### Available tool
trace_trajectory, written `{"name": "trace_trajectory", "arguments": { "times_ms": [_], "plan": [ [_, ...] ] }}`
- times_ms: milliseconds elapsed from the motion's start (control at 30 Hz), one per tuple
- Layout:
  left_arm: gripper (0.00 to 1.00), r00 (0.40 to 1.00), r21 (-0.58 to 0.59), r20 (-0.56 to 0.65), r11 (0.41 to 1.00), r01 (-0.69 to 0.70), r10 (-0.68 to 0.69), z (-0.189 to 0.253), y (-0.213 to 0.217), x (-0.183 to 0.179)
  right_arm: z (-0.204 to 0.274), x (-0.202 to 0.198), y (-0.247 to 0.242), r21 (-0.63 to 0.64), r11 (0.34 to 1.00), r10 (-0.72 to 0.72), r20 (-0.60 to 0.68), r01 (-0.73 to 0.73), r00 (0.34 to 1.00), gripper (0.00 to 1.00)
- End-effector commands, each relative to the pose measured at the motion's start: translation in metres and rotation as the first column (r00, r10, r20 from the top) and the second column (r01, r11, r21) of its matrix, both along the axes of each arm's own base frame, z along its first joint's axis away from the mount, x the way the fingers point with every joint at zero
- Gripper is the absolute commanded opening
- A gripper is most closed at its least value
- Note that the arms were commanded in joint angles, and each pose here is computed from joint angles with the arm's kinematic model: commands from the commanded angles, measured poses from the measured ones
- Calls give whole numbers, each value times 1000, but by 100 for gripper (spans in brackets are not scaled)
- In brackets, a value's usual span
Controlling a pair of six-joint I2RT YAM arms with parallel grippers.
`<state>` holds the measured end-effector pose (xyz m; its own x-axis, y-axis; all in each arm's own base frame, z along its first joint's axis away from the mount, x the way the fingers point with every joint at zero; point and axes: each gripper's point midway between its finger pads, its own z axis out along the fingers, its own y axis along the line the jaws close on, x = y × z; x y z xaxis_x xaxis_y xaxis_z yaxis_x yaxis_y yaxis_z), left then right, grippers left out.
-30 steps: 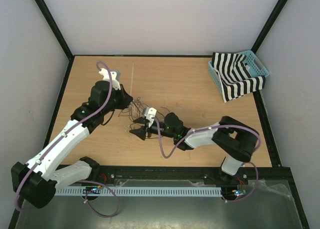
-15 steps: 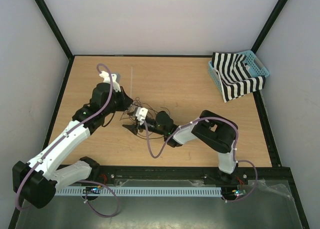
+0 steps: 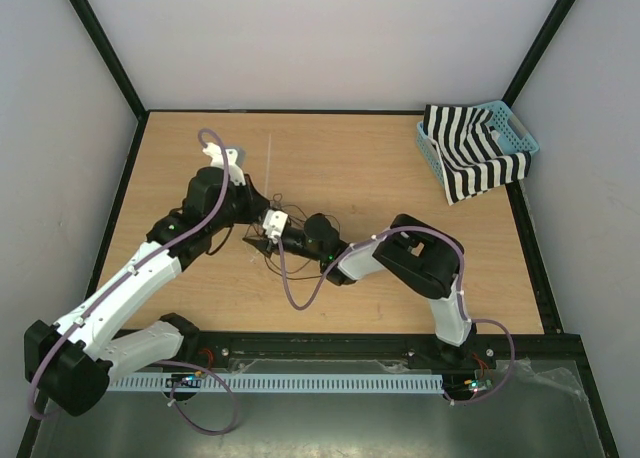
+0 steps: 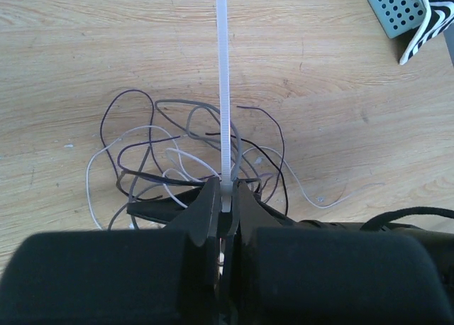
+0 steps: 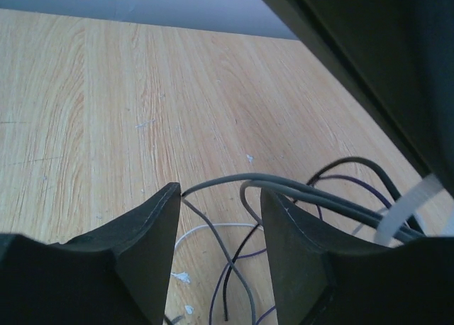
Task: Zip-tie the wires
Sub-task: Adjust the cable at the center of the board.
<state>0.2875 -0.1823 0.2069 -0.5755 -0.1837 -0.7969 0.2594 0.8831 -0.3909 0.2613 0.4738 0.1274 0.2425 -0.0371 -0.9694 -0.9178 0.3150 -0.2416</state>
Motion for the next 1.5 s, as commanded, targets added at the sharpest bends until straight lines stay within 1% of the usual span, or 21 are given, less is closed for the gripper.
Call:
{"name": "trace_trajectory", "arguments": {
  "times_ms": [0,133,167,300,367,433,500,533,700,967,1133,1233,1467],
  "plan": [
    [0,1000,-23,18,1000,11,-11,6,-8,1,2,3,9,-18,998,53,24,-52,998,55],
    [0,1000,-16,27,1000,12,-12,8,-8,2,-5,-1,11,-48,995,83,6,-83,997,39],
    [0,1000,-15,29,1000,11,-11,8,-8,3,-7,-3,11,-53,995,89,-2,-89,996,37],
    [0,999,-8,42,1000,5,-5,11,-6,3,-15,-8,7,-68,992,102,-26,-103,994,37],
    [0,999,-9,48,1000,6,-6,13,-6,4,-17,-9,5,-72,992,101,-30,-103,994,32],
    [0,999,-11,48,1000,8,-7,14,-7,4,-20,-10,5,-78,991,102,-36,-105,994,19],
    [0,999,-10,48,1000,8,-7,14,-7,4,-21,-10,6,-81,991,105,-43,-108,994,2],
    [0,999,-7,51,1000,8,-7,15,-6,5,-21,-11,6,-83,990,108,-49,-112,993,0],
    [0,997,17,79,1000,4,-5,24,-3,9,-27,-20,-5,-89,989,105,-107,-115,989,0],
    [0,993,13,114,1000,11,-13,44,-3,16,-58,-54,-31,-154,979,92,-261,-135,961,0],
    [0,992,8,124,1000,12,-13,50,-4,19,-75,-80,-39,-181,968,106,-322,-171,941,0],
    [0,992,4,127,1000,19,-19,52,-5,19,-81,-87,-41,-179,968,108,-342,-177,934,0],
    [0,992,6,124,1000,17,-18,51,-5,20,-82,-88,-36,-194,962,117,-352,-194,929,0]
  ]
}}
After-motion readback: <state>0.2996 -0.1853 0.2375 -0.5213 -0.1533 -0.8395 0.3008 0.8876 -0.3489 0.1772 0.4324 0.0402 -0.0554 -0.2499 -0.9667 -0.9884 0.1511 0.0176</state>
